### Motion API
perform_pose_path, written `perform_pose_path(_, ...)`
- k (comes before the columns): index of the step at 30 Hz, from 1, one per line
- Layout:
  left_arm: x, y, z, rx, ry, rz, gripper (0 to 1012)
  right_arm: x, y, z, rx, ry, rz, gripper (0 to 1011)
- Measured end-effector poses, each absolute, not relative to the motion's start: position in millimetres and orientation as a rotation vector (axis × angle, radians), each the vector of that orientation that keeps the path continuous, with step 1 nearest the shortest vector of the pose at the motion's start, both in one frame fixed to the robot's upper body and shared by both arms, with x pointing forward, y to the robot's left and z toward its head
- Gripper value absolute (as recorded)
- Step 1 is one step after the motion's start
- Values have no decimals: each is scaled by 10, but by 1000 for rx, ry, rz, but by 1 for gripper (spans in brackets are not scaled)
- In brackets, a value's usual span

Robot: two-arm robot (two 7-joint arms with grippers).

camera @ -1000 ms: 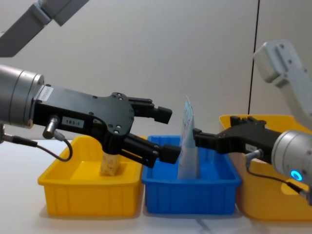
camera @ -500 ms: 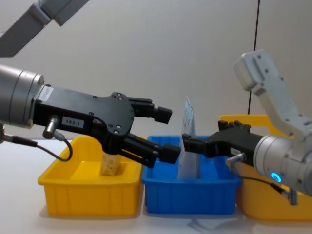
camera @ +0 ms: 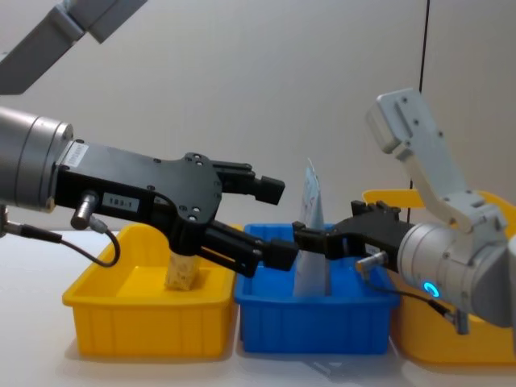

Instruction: Bimanual collaborative sorting of washing and personal care products

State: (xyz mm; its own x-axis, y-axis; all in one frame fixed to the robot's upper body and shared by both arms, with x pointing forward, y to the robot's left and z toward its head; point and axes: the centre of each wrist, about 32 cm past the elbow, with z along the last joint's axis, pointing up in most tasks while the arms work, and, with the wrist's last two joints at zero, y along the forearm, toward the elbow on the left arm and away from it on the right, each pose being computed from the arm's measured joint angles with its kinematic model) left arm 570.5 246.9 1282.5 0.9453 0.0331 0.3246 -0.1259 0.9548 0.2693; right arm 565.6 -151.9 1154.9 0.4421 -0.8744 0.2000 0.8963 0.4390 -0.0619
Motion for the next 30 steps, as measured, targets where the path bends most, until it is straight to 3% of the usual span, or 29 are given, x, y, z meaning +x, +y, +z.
perform_pose_path(20, 5705, 2470, 12825, 292, -323, 82, 1002, 5882, -1330, 11549, -187, -167, -1136, 984)
perform_pose_path(30, 5705, 2469, 12825, 292, -323, 82, 1001, 5938, -1286, 11569, -189, -171, -1138, 702)
